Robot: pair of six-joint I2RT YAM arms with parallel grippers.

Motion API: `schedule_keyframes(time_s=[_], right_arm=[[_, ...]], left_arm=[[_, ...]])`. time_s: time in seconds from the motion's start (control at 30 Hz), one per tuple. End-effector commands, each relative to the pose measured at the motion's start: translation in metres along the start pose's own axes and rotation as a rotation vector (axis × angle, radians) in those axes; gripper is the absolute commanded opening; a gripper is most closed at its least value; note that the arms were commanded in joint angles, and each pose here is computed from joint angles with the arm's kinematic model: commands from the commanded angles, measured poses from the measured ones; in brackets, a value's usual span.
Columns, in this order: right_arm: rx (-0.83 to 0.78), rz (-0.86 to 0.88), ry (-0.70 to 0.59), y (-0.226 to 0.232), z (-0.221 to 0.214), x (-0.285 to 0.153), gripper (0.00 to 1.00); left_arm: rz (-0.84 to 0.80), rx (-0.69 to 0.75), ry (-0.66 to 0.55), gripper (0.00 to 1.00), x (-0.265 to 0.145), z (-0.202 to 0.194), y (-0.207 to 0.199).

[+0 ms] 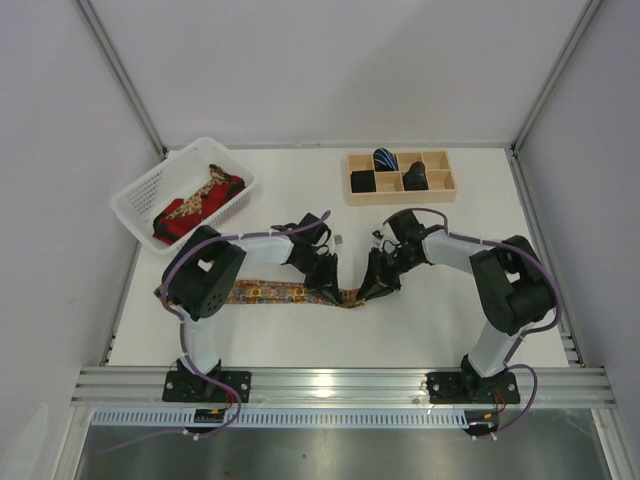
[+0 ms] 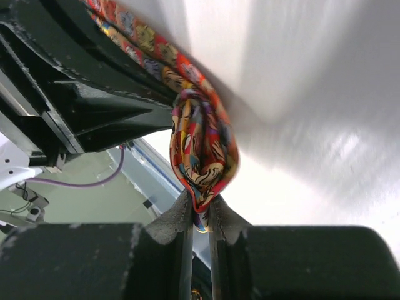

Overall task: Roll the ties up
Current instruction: Roll the tie

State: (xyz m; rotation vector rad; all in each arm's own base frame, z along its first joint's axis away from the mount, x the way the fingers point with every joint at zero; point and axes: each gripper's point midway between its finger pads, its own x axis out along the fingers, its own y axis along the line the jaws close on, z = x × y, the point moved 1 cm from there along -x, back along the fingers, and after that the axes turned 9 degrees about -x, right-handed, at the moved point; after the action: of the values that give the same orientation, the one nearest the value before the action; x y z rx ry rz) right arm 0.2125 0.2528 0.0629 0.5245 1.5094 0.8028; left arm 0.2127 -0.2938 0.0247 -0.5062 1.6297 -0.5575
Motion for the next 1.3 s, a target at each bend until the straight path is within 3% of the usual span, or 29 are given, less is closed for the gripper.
schedule_keyframes(time_s=[0.0, 0.17, 0.57, 1.0, 1.27], right_arm=[[0.010, -0.019, 0.064, 0.004, -0.025, -0.014, 0.00], [0.060, -0.069, 0.082, 0.004, -0.033, -0.020, 0.00], [0.225, -0.214, 0.004, -0.013, -0.014, -0.030, 0.00], [0.092, -0.376, 0.059, -0.040, -0.017, -0.048, 0.00], [0.083, -0.363, 0.073, -0.035, -0.008, -0.049, 0.00]], left_arm=[[0.005, 0.049, -0.006, 0.11, 0.013, 0.007, -0.023], [-0.009, 0.071, 0.012, 0.11, 0.022, 0.009, -0.042], [-0.003, 0.077, 0.028, 0.11, 0.021, 0.000, -0.039], [-0.054, 0.130, -0.053, 0.20, -0.012, 0.005, -0.071], [-0.112, 0.120, 0.000, 0.18, 0.005, 0.009, -0.090]])
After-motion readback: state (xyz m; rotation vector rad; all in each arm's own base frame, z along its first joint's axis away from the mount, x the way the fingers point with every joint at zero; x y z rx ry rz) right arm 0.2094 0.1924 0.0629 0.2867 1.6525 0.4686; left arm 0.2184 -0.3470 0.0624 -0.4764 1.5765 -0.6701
